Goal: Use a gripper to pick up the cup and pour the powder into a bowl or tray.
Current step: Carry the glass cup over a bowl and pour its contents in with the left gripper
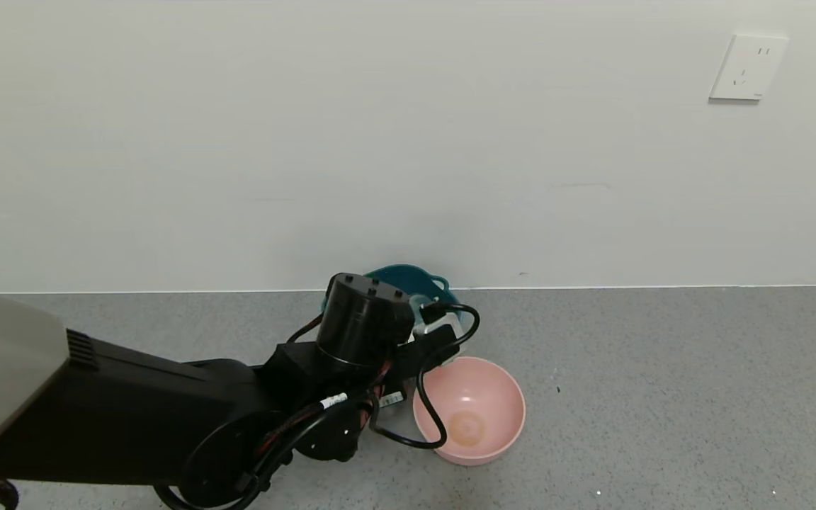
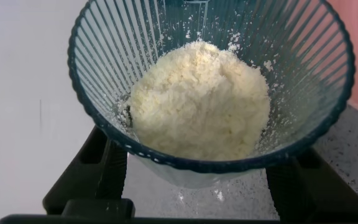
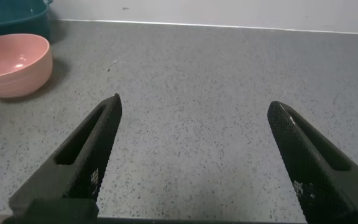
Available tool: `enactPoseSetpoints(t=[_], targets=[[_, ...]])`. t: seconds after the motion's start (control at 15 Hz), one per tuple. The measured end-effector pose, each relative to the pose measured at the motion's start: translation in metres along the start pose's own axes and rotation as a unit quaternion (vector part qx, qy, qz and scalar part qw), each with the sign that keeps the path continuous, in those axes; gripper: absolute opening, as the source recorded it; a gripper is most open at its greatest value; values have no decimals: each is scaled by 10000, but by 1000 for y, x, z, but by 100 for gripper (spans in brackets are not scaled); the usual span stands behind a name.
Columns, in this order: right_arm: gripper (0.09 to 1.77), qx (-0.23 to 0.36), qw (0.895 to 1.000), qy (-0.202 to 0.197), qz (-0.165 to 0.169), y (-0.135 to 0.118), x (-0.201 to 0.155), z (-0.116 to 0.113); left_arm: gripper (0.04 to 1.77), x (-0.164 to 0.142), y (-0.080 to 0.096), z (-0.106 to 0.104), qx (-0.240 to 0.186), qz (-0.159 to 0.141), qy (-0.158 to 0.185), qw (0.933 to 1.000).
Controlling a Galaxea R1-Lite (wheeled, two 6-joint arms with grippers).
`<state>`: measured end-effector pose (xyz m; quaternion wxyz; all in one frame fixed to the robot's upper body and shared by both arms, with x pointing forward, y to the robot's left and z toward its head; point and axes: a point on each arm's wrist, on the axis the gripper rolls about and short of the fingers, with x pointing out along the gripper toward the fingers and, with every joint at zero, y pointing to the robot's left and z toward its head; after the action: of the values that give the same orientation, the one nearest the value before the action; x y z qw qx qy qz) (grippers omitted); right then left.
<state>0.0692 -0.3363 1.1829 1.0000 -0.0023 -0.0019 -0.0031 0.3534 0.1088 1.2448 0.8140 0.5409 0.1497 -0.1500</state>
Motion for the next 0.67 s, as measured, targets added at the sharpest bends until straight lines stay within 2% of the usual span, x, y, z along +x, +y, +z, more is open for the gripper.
enactPoseSetpoints(t=[0.53,0.67], targets=[[171,4,10000,0,2,0,0,0,127,-4,-22,11,738,-23,64,9973],[171,0,10000,0,2,0,0,0,127,-1,-25,12,957,98,202,9952]])
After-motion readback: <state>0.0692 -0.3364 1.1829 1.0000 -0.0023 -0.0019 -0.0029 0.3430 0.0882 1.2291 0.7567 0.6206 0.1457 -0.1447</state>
